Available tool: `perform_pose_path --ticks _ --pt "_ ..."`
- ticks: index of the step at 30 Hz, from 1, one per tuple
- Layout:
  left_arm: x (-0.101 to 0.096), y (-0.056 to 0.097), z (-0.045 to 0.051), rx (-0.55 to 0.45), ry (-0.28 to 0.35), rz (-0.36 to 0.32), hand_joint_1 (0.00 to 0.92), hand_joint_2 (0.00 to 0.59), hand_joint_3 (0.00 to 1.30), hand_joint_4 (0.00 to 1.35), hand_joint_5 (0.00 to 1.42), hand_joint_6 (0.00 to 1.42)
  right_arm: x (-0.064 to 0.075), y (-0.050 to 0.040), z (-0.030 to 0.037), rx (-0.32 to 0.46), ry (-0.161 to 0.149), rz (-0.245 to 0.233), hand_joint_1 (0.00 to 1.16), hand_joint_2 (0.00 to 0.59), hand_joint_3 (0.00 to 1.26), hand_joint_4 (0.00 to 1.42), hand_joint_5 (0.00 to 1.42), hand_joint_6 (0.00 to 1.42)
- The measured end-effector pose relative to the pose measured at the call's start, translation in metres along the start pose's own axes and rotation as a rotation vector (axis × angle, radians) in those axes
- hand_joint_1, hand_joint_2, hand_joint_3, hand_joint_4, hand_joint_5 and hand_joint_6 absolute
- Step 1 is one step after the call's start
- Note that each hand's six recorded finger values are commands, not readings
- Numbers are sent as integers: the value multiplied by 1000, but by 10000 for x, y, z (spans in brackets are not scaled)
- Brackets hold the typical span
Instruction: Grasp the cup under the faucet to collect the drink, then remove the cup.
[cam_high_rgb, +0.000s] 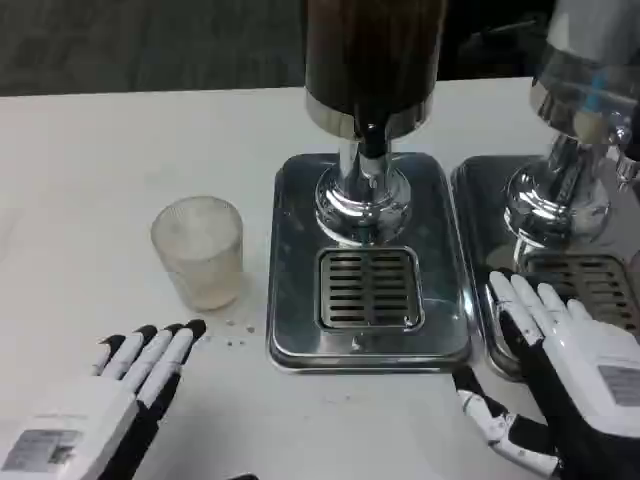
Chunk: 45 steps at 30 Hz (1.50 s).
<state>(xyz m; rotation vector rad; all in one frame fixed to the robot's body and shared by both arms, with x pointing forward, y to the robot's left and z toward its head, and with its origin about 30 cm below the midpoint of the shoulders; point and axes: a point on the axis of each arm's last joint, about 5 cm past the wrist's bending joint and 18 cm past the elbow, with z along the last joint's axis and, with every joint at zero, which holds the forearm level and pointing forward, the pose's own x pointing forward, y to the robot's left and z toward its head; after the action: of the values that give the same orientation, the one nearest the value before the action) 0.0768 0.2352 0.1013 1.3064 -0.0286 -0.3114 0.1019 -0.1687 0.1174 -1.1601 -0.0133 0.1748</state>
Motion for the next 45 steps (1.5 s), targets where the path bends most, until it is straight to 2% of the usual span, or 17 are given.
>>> perform_pose_path --ticks 15,20,23,28,33,36,40,42,45 --pt "29 7 2 -17 3 5 0 78 0 0 0 0 11 -2 8 16 -2 -1 386 467 0 0 0 0" --pt "-1 -10 -15 -53 -11 70 0 61 0 0 0 0 15 -4 10 21 -2 -4 386 467 0 0 0 0" --pt "-21 -11 -32 -87 -26 140 0 53 0 0 0 0 16 -3 23 29 -2 -9 386 467 0 0 0 0" --pt "-9 -11 -110 -124 -20 251 0 1 0 0 0 0 8 -23 72 34 -19 -25 386 467 0 0 0 0" --pt "99 35 -232 -138 -4 338 0 0 0 0 0 0 -3 6 112 46 -18 -21 386 467 0 0 0 0" --pt "180 31 -300 -151 6 362 0 0 0 0 0 0 -7 20 129 57 -15 -19 386 467 0 0 0 0" --pt "376 7 -473 -194 53 406 0 0 0 0 0 0 -2 33 155 63 -23 -17 386 467 0 0 0 0" --pt "446 4 -530 -208 62 418 0 0 0 0 0 0 1 38 168 58 -26 -18 385 467 0 0 0 0" --pt "582 9 -643 -231 78 447 32 0 0 0 54 87 13 39 189 63 -29 -24 385 467 1 0 0 0"
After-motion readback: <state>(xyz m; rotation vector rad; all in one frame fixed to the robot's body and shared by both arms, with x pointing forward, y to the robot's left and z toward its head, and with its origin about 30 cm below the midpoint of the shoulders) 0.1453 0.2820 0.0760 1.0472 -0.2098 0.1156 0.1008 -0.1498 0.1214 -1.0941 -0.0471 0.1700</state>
